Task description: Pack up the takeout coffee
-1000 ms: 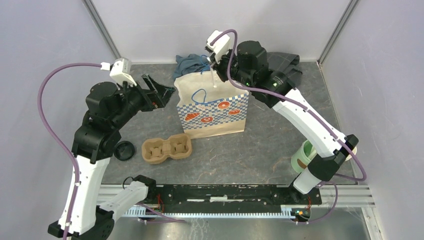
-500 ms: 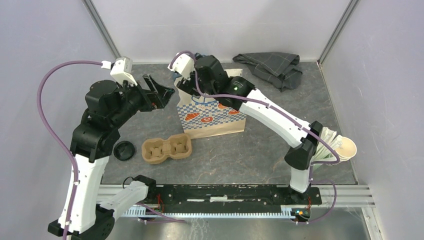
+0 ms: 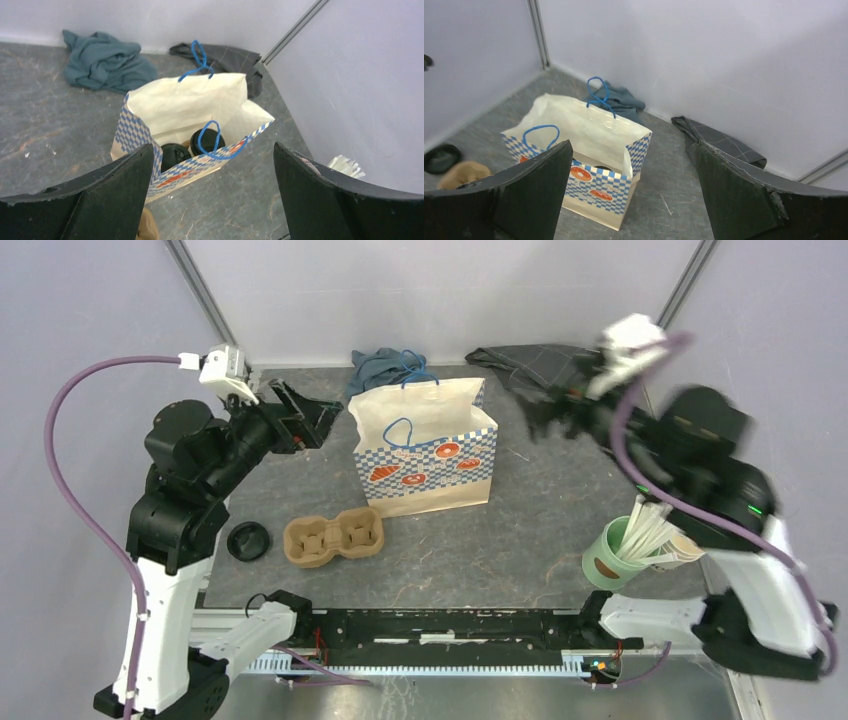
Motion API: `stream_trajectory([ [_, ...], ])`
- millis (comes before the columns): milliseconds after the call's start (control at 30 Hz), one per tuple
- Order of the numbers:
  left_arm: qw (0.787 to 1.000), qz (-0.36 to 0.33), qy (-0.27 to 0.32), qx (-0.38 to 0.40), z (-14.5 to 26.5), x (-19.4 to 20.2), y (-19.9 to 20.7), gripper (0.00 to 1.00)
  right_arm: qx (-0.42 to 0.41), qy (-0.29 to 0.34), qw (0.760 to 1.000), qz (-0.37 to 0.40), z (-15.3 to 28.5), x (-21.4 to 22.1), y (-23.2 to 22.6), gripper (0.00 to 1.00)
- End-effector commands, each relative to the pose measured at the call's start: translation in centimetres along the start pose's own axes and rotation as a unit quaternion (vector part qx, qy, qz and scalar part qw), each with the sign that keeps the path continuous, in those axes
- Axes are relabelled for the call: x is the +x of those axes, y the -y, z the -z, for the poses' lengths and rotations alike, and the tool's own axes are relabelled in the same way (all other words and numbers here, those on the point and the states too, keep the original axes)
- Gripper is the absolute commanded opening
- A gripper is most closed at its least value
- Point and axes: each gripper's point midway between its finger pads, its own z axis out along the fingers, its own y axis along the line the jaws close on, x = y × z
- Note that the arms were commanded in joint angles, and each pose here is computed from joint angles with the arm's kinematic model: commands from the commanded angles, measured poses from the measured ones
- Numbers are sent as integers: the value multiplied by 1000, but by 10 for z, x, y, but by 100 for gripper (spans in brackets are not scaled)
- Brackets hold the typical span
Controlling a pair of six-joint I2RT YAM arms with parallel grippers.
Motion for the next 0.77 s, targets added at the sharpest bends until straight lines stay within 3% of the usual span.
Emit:
stream_trajectory([
  [0,995,11,72,61,19,-42,33,95,10,6,997,-74,51,8,21,98],
  [333,975,-28,171,141,60,-91,72,97,51,48,988,-134,122,-14,69,98],
  [733,973,-31,192,125,67,-103,70,97,43,38,991,-121,123,0,66,98],
])
